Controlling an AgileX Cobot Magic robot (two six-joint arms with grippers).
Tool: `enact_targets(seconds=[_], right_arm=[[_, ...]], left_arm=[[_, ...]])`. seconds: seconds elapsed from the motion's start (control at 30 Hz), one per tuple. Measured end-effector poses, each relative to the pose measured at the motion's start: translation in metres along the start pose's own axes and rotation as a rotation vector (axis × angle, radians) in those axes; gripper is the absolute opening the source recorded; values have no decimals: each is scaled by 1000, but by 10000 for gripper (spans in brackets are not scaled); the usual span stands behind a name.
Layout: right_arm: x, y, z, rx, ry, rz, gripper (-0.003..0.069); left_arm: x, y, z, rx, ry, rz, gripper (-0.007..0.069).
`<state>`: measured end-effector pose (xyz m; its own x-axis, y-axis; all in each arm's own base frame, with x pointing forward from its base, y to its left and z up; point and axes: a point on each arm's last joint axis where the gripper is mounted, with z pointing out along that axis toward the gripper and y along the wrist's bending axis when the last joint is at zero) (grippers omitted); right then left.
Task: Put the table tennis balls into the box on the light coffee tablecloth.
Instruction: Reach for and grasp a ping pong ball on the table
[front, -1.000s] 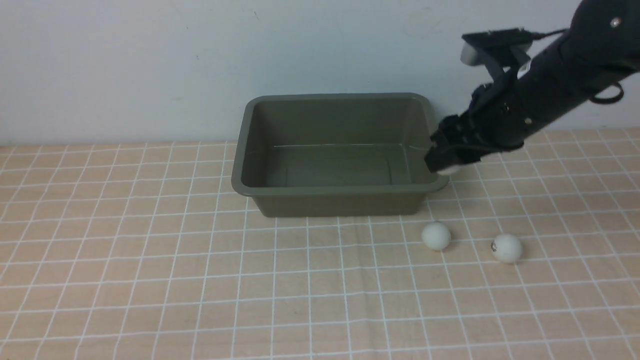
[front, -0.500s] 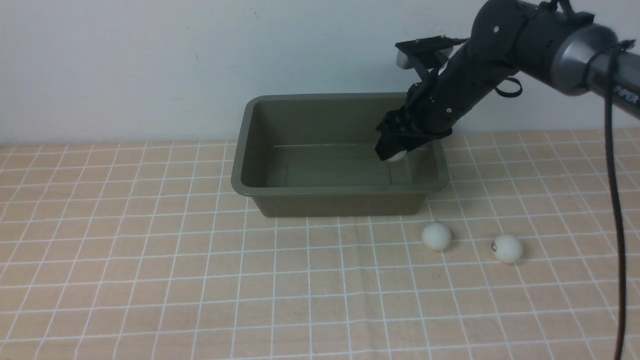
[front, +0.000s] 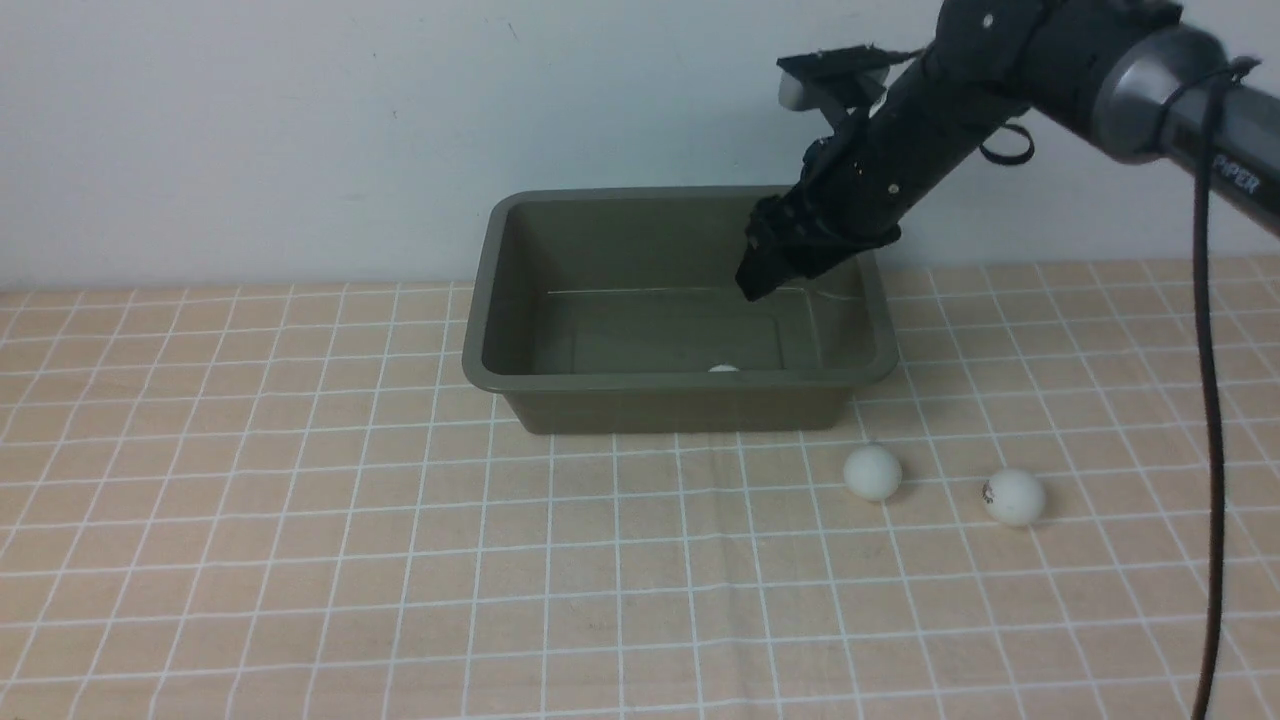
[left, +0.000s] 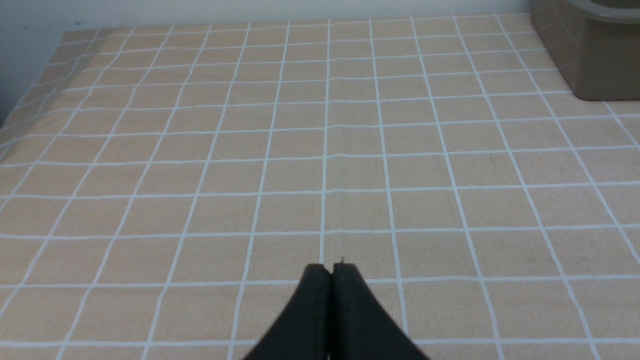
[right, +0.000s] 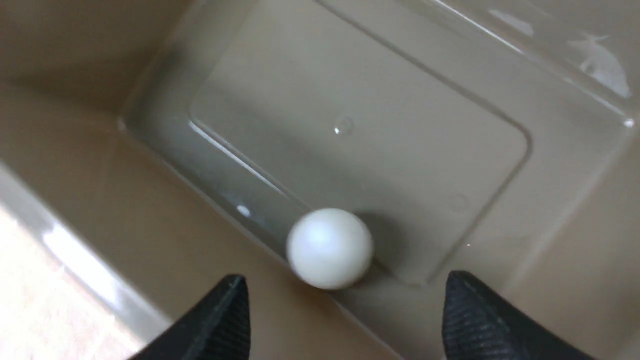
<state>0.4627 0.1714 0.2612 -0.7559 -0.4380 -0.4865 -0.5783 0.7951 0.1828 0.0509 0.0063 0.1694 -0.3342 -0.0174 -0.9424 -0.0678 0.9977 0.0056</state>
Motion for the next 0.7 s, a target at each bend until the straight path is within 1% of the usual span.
enact_targets(seconds=[0.07,0.17,0.23,0.3,0.4,0.43,0.5,0.57,0.7], right_arm=[[-8,-2,-24,94,-23,-29,469],[-10,-1,-51,180,-43,-30,469],[-11,2,-82,258,-76,-19,469],[-10,8,-111,311,-118,-10,469],[-4,17,-143,349,-155,-8,469],[2,22,-157,360,-167,-10,469],[14,27,-171,382,-158,-14,469],[24,29,-177,402,-141,-14,469],[55,21,-165,423,-28,33,469]], left_arm=[[0,0,0,0,0,0,-69],[0,0,0,0,0,0,-69],[0,0,0,0,0,0,-69],[0,0,0,0,0,0,-69],[0,0,0,0,0,0,-69],[0,0,0,0,0,0,-69],[0,0,0,0,0,0,-69],[0,0,0,0,0,0,-69],[0,0,0,0,0,0,-69]])
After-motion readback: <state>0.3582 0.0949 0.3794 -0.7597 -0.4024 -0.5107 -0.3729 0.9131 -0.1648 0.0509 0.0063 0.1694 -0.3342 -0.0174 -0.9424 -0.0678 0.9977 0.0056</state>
